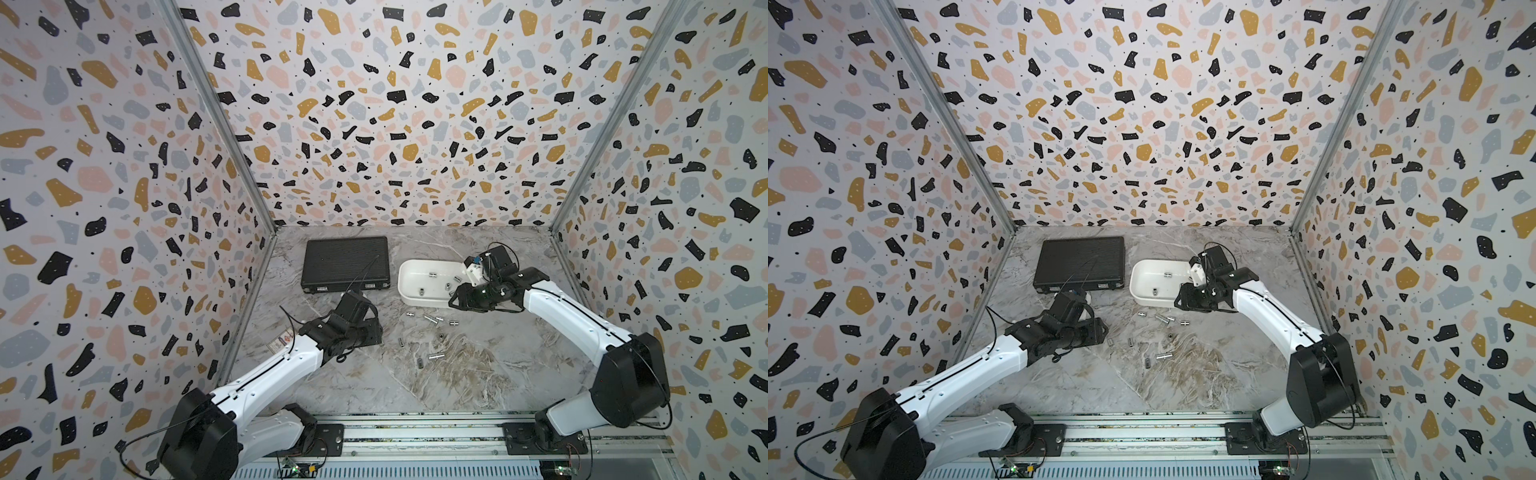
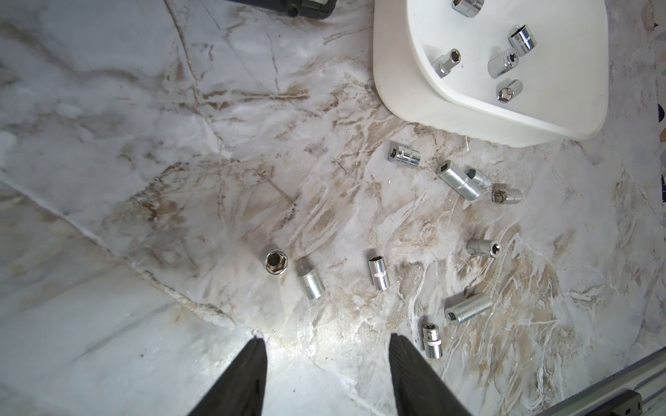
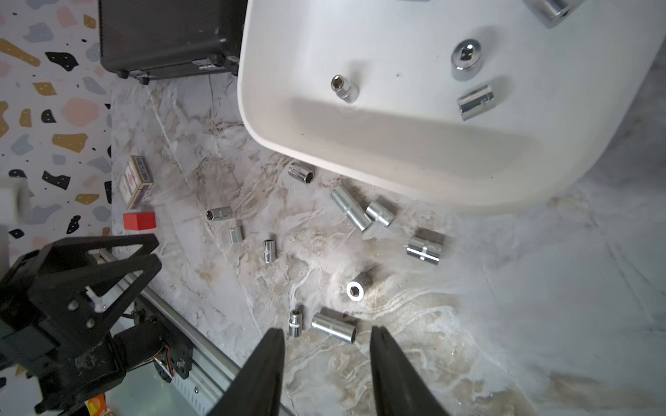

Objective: Put the socket on the desktop into the storage box
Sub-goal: Place the socket head in the storage box, then pick up the socket head at the center of the board.

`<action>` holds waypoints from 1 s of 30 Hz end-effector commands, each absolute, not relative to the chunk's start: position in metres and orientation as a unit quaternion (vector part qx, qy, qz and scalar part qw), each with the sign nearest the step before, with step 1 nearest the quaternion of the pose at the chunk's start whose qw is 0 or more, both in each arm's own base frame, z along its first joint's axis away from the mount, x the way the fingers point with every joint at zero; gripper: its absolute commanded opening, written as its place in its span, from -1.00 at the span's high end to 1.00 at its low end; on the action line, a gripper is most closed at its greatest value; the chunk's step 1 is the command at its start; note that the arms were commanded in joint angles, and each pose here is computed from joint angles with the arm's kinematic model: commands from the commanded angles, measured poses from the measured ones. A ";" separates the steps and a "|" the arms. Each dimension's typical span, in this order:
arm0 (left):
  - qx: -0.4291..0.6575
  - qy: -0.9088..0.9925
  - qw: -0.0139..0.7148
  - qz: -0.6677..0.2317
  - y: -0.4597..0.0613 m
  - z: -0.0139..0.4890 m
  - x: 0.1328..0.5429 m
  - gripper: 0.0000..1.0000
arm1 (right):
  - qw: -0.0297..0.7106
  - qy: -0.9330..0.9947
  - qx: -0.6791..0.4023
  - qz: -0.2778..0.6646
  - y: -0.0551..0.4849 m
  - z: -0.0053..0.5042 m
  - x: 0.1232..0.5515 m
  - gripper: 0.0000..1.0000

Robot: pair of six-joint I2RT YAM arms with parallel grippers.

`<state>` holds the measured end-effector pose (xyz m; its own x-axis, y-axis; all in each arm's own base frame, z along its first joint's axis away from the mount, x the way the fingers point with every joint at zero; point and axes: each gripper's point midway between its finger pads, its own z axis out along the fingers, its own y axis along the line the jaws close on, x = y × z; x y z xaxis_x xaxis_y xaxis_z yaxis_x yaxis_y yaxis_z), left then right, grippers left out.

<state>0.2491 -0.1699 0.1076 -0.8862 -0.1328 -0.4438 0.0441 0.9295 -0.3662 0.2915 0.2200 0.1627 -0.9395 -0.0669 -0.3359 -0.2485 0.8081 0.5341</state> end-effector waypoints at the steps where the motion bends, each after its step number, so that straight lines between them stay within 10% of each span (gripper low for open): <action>1: -0.020 0.954 0.242 -0.173 -0.168 0.115 0.256 -0.18 | 0.172 0.923 -0.115 0.324 0.222 0.179 0.275 0.11; 30: -0.002 0.990 0.125 -0.063 -0.163 0.073 0.281 -0.12 | 0.151 0.912 -0.141 0.355 0.214 0.159 0.219 0.09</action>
<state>0.2755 -0.1675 0.0705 -0.9687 -0.0271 -0.2468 0.0104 0.9887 -0.1497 0.2235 0.2127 0.1525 -0.9249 -0.1429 -0.3522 -0.3401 0.7250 0.5989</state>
